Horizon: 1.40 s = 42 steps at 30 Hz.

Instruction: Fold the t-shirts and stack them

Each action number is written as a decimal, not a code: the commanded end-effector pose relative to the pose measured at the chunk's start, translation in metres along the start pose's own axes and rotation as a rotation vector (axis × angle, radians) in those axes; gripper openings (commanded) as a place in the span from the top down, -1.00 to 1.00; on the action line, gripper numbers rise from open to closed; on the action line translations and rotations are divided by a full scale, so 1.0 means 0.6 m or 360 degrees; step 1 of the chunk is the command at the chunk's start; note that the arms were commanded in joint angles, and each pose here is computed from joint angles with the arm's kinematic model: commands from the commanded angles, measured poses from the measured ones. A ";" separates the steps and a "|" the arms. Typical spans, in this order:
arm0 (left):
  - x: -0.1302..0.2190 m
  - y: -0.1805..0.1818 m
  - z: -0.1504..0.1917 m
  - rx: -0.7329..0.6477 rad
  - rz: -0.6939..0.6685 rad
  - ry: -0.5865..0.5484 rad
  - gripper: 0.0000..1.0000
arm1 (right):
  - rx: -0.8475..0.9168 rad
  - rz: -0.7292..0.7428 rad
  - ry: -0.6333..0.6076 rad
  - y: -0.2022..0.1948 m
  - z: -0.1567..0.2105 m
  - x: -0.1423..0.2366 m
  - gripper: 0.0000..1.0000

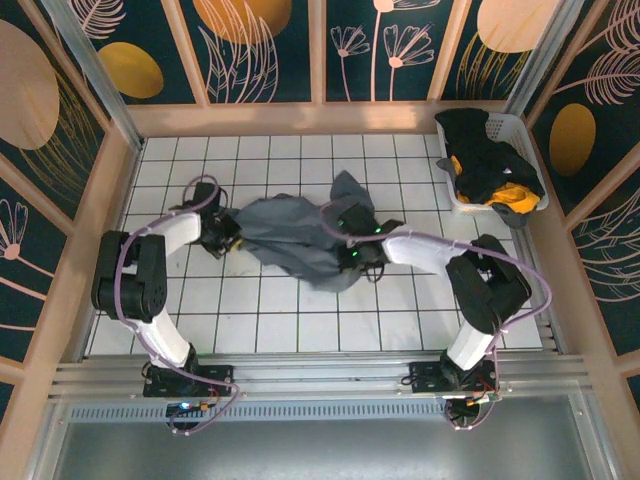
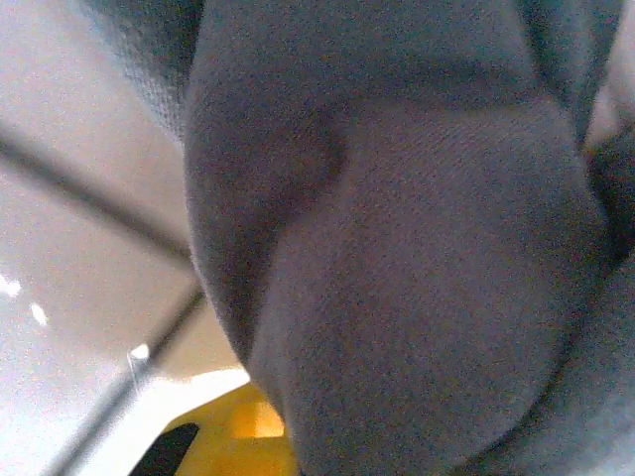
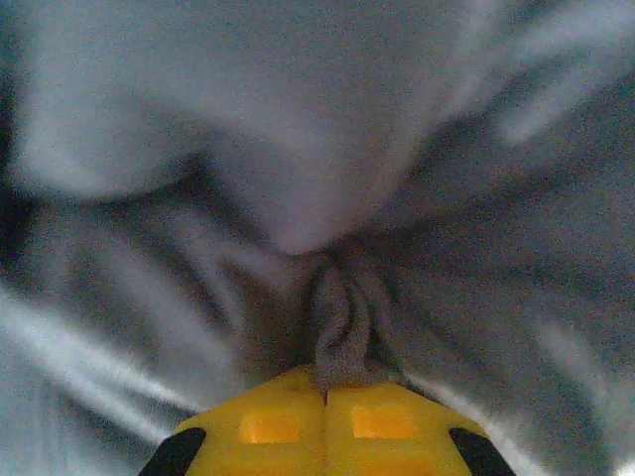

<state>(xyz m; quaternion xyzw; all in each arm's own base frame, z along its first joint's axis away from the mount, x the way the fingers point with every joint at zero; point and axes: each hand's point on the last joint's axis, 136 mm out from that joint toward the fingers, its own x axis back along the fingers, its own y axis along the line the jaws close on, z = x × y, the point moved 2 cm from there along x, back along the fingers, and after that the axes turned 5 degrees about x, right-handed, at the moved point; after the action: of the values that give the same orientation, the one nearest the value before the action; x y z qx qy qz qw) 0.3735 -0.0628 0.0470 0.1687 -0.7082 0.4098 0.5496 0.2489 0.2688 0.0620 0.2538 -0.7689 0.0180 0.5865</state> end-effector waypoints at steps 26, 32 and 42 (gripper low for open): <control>0.104 0.149 0.253 -0.0310 -0.0291 0.0501 -0.37 | -0.0549 0.0171 -0.0178 -0.148 -0.121 0.027 -0.14; 0.069 0.134 0.268 -0.0241 -0.0184 0.0556 -0.32 | -0.0581 0.0143 -0.0108 -0.148 -0.125 -0.007 0.03; 0.085 0.043 0.237 -0.0180 -0.0008 0.0377 1.00 | -0.0727 0.0095 -0.0189 -0.161 -0.133 0.011 1.00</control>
<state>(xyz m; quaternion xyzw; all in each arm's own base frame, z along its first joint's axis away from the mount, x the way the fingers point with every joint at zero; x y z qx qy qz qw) 0.2211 -0.1432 0.0451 0.0922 -0.6254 0.3649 0.6836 0.3527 0.2145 0.0526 0.1008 -0.7846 -0.1285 0.5981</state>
